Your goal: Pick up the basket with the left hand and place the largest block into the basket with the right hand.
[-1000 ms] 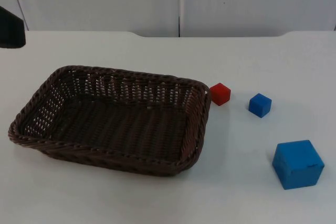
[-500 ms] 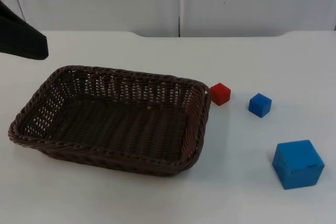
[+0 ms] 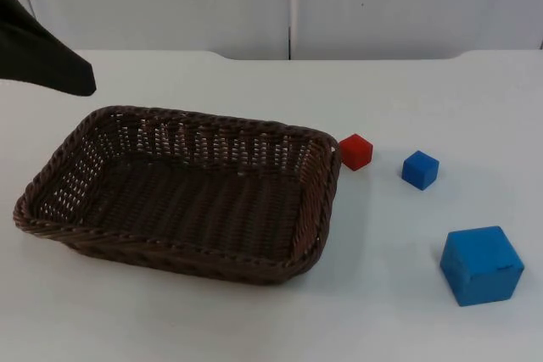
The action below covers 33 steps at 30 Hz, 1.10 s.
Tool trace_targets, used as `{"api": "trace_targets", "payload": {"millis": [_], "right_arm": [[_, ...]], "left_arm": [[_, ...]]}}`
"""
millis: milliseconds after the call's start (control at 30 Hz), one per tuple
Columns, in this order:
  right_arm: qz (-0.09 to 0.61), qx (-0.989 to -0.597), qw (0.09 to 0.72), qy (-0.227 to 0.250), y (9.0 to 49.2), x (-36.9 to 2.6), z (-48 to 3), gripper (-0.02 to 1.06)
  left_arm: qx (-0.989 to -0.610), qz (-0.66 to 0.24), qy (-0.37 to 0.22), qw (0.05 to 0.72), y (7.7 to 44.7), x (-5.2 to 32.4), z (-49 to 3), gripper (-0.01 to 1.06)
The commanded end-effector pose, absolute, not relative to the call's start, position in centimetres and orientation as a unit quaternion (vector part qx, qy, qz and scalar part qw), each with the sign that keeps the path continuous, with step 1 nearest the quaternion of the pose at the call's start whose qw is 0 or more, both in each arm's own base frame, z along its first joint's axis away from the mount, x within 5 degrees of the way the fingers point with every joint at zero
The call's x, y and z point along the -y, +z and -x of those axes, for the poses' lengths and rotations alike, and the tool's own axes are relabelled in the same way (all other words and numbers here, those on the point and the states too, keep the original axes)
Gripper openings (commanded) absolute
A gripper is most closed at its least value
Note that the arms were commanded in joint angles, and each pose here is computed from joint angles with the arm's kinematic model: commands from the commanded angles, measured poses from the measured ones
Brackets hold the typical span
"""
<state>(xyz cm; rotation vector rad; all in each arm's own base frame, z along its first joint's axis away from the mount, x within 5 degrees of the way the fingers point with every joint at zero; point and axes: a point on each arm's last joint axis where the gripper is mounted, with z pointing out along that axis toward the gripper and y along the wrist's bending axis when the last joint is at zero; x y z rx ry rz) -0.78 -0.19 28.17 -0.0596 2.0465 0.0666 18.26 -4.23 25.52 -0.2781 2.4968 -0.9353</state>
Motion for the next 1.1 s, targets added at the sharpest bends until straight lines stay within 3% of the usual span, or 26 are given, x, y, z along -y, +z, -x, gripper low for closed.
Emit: {"api": "trace_targets", "payload": {"millis": [0,433,733,1067], "right_arm": [[0.023,-0.853,0.521,0.025,28.0,0.2,0.7,1.05],[0.023,-0.853,0.521,0.024,28.0,0.2,0.7,1.05],[0.023,-0.853,0.521,0.024,28.0,0.2,0.7,1.05],[0.023,-0.853,0.521,0.024,28.0,0.2,0.7,1.05]], "left_arm": [[-0.901,0.112,-0.349,0.231,25.6,4.3,-18.6,1.01],[-0.915,0.128,-0.319,0.210,22.9,7.2,-20.8,1.01],[-0.908,0.219,-0.300,0.195,20.2,7.7,-22.9,0.98],[-0.887,0.289,-0.294,0.207,20.0,7.2,-23.5,0.95]]}}
